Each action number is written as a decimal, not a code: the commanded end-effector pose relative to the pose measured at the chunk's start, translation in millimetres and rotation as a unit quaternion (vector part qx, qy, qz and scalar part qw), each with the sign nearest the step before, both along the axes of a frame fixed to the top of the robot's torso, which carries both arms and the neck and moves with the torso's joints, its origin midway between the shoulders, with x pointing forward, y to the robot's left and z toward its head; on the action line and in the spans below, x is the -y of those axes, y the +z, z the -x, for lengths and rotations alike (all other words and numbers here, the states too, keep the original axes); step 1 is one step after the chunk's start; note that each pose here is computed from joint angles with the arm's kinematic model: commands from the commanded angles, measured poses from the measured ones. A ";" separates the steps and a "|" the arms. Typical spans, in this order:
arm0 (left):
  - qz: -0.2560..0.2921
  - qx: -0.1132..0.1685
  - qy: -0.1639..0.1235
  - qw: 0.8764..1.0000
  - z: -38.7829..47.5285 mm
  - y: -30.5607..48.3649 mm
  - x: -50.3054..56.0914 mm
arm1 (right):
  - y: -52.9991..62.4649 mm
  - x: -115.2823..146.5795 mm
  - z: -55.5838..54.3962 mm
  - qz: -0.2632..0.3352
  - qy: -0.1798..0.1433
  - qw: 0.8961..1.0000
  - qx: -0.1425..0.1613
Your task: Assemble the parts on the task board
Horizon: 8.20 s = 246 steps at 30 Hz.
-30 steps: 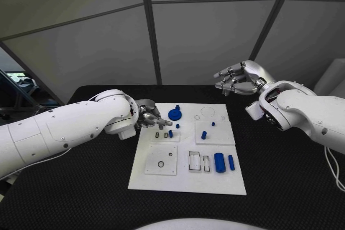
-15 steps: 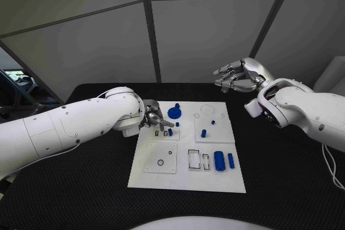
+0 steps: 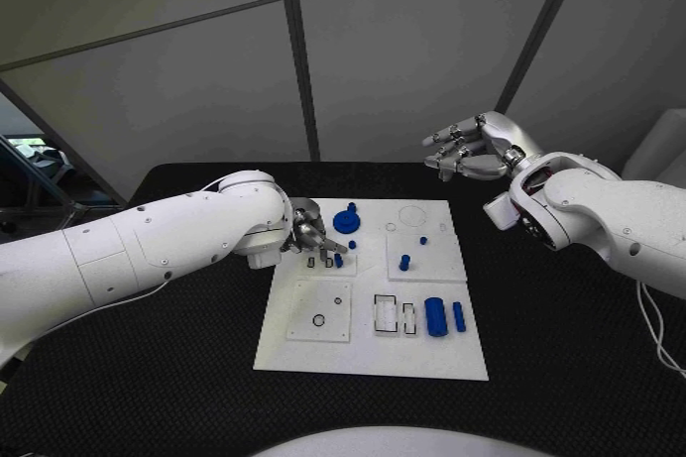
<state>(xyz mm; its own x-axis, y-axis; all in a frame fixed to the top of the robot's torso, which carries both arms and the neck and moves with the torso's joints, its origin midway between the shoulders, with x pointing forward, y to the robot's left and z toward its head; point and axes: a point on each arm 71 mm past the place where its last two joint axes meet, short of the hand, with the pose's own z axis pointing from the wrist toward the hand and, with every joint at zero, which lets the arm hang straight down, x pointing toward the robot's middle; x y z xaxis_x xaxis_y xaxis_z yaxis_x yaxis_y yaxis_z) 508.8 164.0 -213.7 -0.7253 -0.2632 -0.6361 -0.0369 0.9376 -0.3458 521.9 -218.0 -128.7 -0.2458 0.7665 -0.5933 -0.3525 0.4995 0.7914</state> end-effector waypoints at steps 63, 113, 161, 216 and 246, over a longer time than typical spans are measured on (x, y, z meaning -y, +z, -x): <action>-0.010 -0.014 -0.031 0.999 -2.5 -2.4 22.9 | -0.6 -10.0 -3.7 0.000 0.012 1.000 -0.005; 0.030 0.053 0.045 0.997 7.5 6.2 -6.6 | -1.7 -4.7 -5.6 0.003 0.007 1.000 -0.007; -0.053 0.072 -0.021 0.996 17.7 -10.8 3.0 | -3.6 -10.6 -7.3 0.001 0.025 1.000 -0.013; -0.056 0.064 -0.020 0.996 15.6 -13.1 2.2 | -5.4 -10.5 -7.8 0.004 0.029 0.999 -0.023; -0.050 0.073 -0.011 0.996 12.3 -12.6 6.4 | -5.4 -10.3 -8.0 0.004 0.028 0.999 -0.023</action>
<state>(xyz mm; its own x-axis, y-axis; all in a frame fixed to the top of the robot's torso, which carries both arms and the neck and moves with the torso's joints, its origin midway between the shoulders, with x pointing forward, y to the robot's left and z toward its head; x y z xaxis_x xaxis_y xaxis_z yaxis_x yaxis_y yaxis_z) 495.9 157.6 -227.2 -0.6347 -0.1702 -0.7538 0.0381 0.9674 -0.2504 530.0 -208.2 -135.8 -0.3122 0.7447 -0.5899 -0.3394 0.4925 0.8014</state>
